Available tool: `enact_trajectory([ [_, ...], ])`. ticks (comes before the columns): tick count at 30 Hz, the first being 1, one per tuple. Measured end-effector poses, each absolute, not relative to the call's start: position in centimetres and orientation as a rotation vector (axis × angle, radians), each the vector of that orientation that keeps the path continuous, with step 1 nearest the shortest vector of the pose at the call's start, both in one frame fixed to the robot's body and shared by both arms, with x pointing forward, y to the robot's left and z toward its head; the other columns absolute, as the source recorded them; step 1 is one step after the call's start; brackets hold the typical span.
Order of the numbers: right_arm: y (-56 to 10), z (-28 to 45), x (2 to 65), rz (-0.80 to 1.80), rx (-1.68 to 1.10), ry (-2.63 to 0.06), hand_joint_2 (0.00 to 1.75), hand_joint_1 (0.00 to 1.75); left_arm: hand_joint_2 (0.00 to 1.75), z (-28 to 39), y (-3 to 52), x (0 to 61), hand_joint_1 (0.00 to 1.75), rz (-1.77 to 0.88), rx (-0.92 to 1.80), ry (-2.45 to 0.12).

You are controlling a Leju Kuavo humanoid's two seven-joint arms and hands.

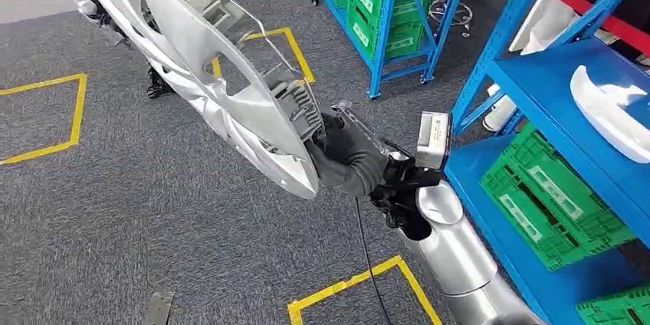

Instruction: Take the parts from the cabinet and place them on the table.

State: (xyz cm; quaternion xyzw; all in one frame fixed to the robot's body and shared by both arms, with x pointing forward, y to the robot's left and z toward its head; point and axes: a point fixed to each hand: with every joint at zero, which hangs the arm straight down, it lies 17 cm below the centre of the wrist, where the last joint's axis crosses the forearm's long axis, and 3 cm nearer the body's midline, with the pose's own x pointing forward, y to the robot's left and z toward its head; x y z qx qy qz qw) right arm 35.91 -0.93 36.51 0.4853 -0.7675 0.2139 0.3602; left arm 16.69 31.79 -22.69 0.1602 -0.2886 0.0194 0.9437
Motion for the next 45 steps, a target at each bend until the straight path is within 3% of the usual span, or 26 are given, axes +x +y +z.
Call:
enact_trajectory([
  [45, -3.5, 34.4, 37.1, 0.512, 1.187, -1.963, 1.75, 1.75, 1.75, -22.9, 29.6, 18.6, 0.00, 0.027, 0.277, -0.609],
])
